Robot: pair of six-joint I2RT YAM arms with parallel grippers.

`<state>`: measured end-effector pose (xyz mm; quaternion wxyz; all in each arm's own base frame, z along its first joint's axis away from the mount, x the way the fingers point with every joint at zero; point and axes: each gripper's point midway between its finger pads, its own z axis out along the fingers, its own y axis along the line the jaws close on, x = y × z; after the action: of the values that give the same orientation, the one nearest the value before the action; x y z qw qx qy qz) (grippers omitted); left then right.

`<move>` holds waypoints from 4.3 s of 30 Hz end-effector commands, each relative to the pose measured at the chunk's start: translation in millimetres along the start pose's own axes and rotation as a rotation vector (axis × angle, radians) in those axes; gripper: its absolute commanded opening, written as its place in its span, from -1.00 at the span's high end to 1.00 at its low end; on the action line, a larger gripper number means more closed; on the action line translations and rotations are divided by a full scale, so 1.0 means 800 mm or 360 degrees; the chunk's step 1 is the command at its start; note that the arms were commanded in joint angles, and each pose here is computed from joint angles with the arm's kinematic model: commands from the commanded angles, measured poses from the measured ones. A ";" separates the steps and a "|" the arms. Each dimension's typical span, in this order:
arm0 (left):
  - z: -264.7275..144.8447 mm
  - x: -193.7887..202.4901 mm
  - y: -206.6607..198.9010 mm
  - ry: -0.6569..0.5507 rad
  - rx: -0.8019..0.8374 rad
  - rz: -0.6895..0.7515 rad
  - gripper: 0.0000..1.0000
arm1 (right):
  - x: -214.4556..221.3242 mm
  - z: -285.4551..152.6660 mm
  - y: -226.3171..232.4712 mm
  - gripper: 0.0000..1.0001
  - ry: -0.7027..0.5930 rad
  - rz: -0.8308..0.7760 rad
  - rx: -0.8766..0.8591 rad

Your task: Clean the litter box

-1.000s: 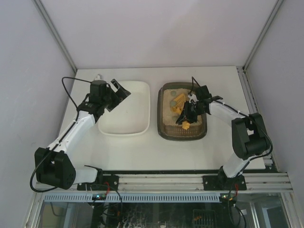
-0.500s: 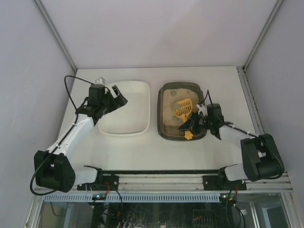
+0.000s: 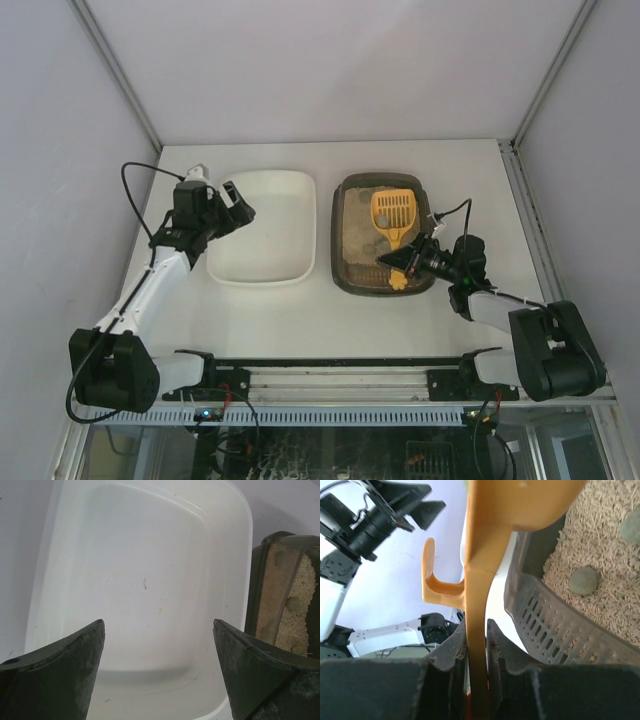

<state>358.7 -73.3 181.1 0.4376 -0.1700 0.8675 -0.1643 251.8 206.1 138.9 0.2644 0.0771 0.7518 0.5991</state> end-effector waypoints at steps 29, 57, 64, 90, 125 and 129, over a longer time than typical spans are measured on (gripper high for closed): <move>-0.099 -0.115 0.096 0.0192 0.0349 0.0203 -0.99 | 0.015 0.133 0.036 1.00 0.0632 -0.0885 0.1108; -0.081 -0.076 0.080 0.0279 0.0439 0.0195 -0.99 | -0.018 0.115 0.090 1.00 0.0348 -0.1455 0.1665; -0.073 -0.066 0.018 0.0308 0.0580 0.0306 -0.99 | -0.042 -0.021 0.026 1.00 0.0402 -0.0853 0.1905; -0.102 -0.098 0.005 0.0022 0.0298 0.0004 -0.99 | -0.059 -0.079 -0.063 1.00 0.0697 -0.0495 0.2480; -0.075 -0.087 0.019 0.0119 0.0244 -0.0051 -0.97 | -0.028 0.040 -0.117 1.00 0.0726 0.0078 0.1655; -0.074 -0.085 0.020 0.0129 0.0248 -0.0054 -0.97 | -0.038 0.032 -0.105 1.00 0.0648 0.0122 0.1536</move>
<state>344.5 -17.7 249.7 0.4038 -0.1533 0.8702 -0.2371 302.5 178.1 52.2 0.0137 0.0904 0.9895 0.1117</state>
